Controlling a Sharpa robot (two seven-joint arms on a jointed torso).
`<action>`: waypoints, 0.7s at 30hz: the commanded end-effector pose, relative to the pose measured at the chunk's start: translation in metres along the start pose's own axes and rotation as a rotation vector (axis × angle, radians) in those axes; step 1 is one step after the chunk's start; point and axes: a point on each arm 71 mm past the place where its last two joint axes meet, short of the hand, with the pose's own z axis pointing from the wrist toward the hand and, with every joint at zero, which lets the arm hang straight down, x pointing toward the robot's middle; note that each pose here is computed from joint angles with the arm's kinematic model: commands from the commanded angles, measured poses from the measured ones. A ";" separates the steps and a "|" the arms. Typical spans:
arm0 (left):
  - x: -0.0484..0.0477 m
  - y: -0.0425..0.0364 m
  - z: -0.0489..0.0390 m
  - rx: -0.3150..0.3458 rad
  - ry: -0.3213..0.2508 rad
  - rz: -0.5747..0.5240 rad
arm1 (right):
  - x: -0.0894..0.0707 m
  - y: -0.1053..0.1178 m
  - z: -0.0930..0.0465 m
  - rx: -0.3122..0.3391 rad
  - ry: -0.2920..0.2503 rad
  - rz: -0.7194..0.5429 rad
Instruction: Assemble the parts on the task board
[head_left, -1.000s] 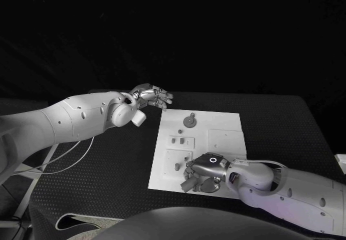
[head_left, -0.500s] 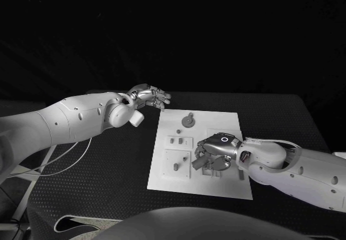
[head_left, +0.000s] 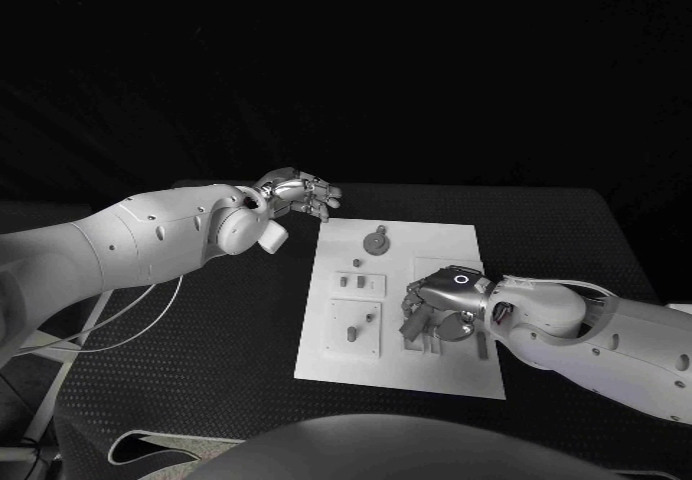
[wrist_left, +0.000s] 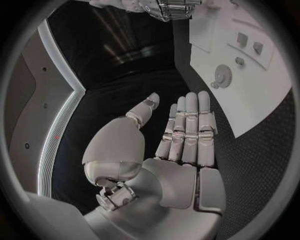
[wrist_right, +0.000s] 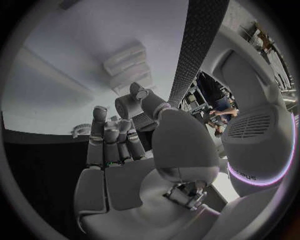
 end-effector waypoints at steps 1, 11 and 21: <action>0.0010 -0.0012 0.0006 0.003 0.001 0.002 | 0.002 -0.001 -0.002 -0.011 0.026 -0.011; 0.0011 -0.0011 0.0009 0.002 -0.001 0.003 | 0.003 0.000 -0.004 -0.018 0.037 -0.007; 0.0013 -0.0011 0.0012 0.000 -0.001 0.003 | 0.002 0.008 0.003 -0.047 0.038 -0.002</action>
